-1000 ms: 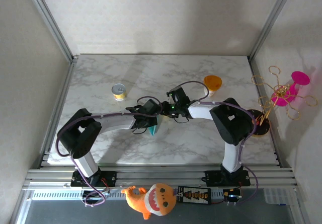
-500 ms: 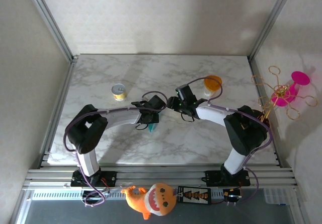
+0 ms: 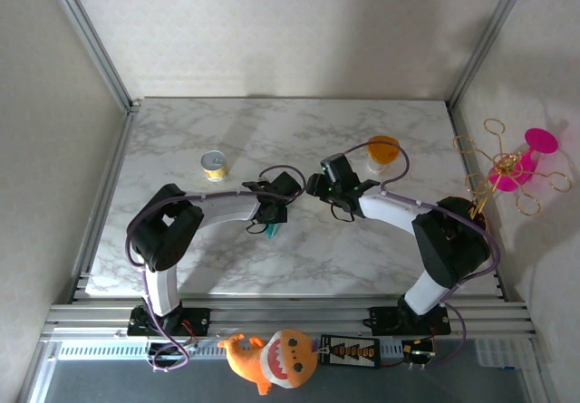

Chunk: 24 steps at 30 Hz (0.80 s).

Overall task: Fold a paper plane with a square sheet of paper (pick it up from the middle)
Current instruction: Move the paper plane to the top-center of the table.

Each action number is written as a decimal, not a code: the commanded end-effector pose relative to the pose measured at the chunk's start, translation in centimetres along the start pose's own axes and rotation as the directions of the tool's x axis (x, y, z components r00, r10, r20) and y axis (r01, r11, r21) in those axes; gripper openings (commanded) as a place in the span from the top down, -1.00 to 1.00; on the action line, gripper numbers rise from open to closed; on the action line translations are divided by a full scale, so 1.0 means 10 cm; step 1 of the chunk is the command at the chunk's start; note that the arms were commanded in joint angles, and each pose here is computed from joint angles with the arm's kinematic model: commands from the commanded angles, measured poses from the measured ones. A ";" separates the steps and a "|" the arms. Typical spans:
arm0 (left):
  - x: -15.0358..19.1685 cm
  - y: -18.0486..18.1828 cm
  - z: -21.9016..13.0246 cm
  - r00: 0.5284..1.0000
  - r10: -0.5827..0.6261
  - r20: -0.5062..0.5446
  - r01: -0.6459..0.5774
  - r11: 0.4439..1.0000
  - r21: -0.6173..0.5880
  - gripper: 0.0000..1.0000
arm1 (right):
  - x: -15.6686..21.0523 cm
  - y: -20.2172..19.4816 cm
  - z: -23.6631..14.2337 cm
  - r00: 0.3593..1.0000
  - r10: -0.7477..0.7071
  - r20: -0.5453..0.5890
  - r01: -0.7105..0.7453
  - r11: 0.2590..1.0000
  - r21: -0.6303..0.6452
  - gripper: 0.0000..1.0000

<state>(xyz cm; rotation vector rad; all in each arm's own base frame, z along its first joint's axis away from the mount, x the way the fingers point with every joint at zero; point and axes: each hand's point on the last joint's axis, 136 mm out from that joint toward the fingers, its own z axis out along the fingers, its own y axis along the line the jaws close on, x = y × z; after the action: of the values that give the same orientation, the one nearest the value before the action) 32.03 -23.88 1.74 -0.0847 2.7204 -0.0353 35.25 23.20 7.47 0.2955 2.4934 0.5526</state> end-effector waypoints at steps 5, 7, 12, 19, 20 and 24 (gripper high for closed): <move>-0.07 0.00 -0.04 1.000 0.021 0.020 -0.020 0.999 -0.043 0.86 | -0.07 -0.08 -0.07 0.999 0.016 0.036 -0.017 1.000 0.024 -0.20; -0.16 0.01 -0.08 0.999 0.024 0.044 -0.021 0.998 -0.055 0.91 | -0.09 -0.09 -0.09 0.999 0.016 0.047 -0.017 1.000 0.026 -0.21; -0.52 0.06 -0.09 0.994 0.021 0.104 -0.013 0.997 -0.072 0.92 | -0.14 -0.14 -0.16 0.996 0.008 0.088 -0.011 0.999 0.032 -0.32; -1.13 0.12 0.15 0.987 -0.028 0.158 0.041 0.996 -0.078 0.92 | -0.11 -0.17 -0.21 0.993 -0.031 0.114 0.032 0.999 -0.012 -0.72; -1.19 0.12 0.19 0.986 -0.031 0.161 0.044 0.996 -0.080 0.92 | -0.10 -0.16 -0.21 0.993 -0.036 0.113 0.039 0.999 -0.019 -0.75; -1.34 0.08 0.36 0.989 -0.028 0.145 0.041 0.996 -0.084 0.89 | -0.06 -0.12 -0.21 0.994 -0.047 0.102 0.052 0.997 -0.051 -0.83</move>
<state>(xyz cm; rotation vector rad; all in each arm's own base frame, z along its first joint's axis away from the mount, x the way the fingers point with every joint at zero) 44.76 -22.09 4.10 -0.1977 2.5701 0.0369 34.19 20.94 7.72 0.2663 2.4196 0.5276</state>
